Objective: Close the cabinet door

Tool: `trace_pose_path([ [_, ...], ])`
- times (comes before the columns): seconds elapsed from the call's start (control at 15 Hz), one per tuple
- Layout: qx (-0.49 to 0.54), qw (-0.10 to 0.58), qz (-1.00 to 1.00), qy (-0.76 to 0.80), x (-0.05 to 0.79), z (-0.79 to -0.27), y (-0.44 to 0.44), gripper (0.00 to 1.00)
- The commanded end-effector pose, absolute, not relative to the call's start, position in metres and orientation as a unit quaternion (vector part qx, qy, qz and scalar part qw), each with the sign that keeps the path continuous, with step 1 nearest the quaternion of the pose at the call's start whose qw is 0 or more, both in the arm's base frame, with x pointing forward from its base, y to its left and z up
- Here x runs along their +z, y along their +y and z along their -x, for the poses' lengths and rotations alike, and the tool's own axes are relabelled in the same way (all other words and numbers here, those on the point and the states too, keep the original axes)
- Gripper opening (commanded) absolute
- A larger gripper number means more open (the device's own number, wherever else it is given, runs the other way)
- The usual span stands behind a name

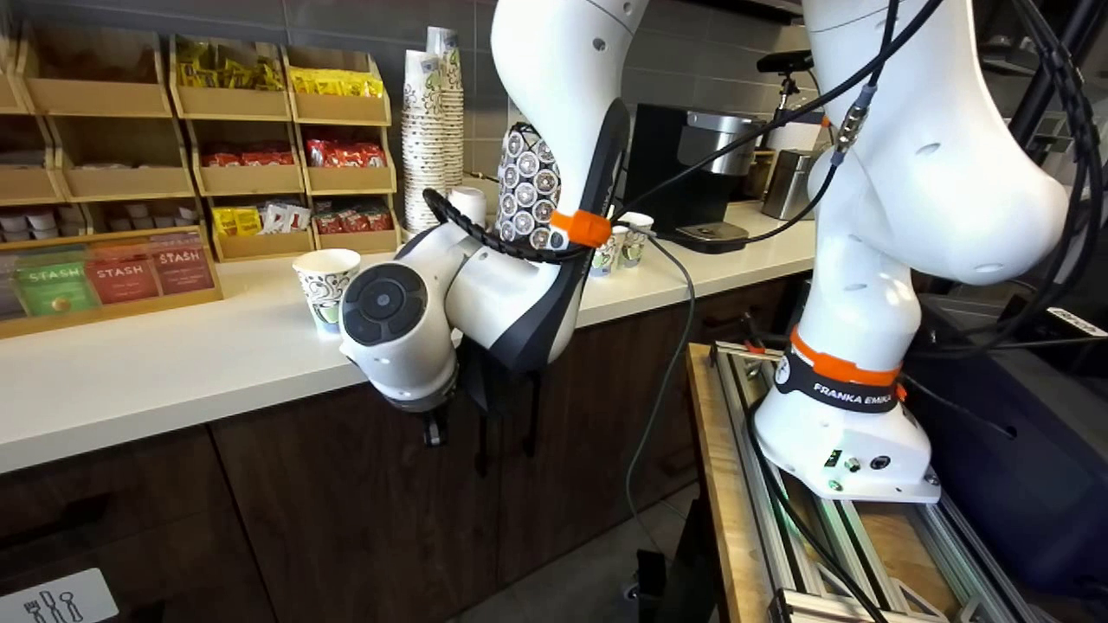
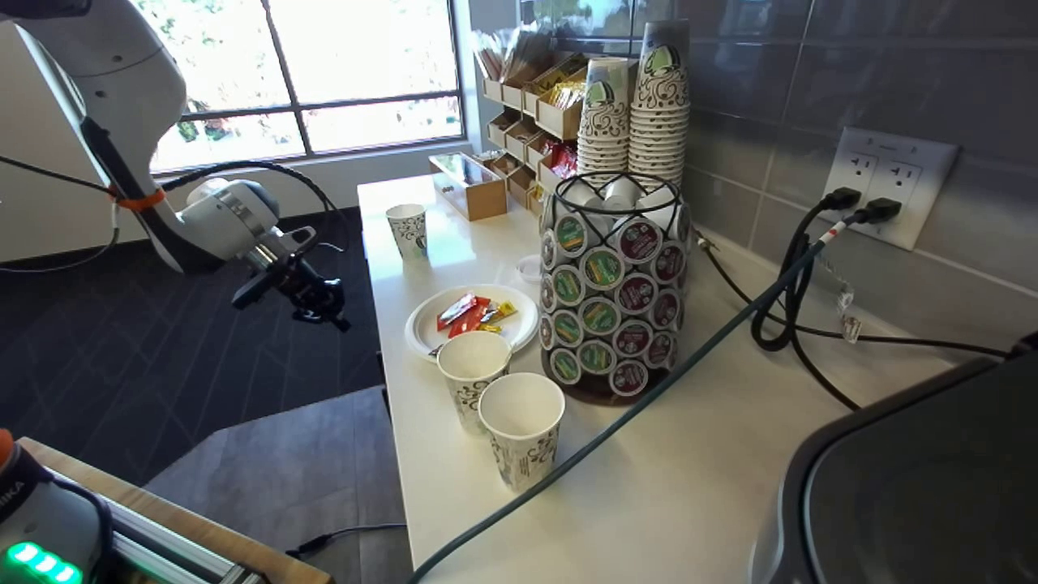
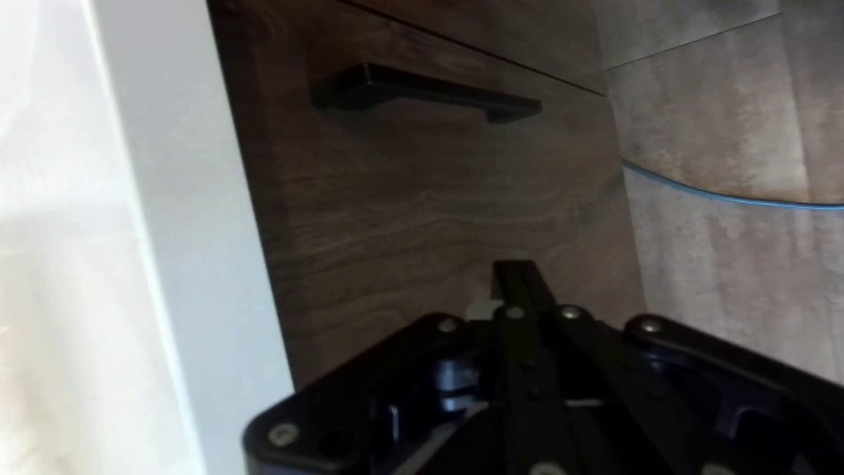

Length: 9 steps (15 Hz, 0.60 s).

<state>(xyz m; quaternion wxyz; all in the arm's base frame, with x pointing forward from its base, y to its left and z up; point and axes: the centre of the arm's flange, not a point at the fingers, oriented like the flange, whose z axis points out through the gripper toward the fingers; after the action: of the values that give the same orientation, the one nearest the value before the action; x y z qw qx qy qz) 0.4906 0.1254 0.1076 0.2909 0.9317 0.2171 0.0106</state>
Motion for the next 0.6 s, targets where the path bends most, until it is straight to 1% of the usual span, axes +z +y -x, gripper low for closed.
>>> trace_pose_path([
  [0.0,-0.014,0.196,-0.955,0.223,0.164,-0.489,0.15,0.0],
  [0.07,-0.006,0.168,-0.961,0.219,0.18,-0.491,0.155,0.0],
  [0.13,0.001,0.141,-0.966,0.216,0.194,-0.491,0.16,0.03],
  [0.2,0.007,0.115,-0.971,0.208,0.211,-0.488,0.161,0.28],
  [0.33,0.015,0.06,-0.979,0.193,0.236,-0.484,0.162,0.3],
  [0.53,0.023,-0.012,-0.986,0.165,0.271,-0.469,0.152,0.51],
])
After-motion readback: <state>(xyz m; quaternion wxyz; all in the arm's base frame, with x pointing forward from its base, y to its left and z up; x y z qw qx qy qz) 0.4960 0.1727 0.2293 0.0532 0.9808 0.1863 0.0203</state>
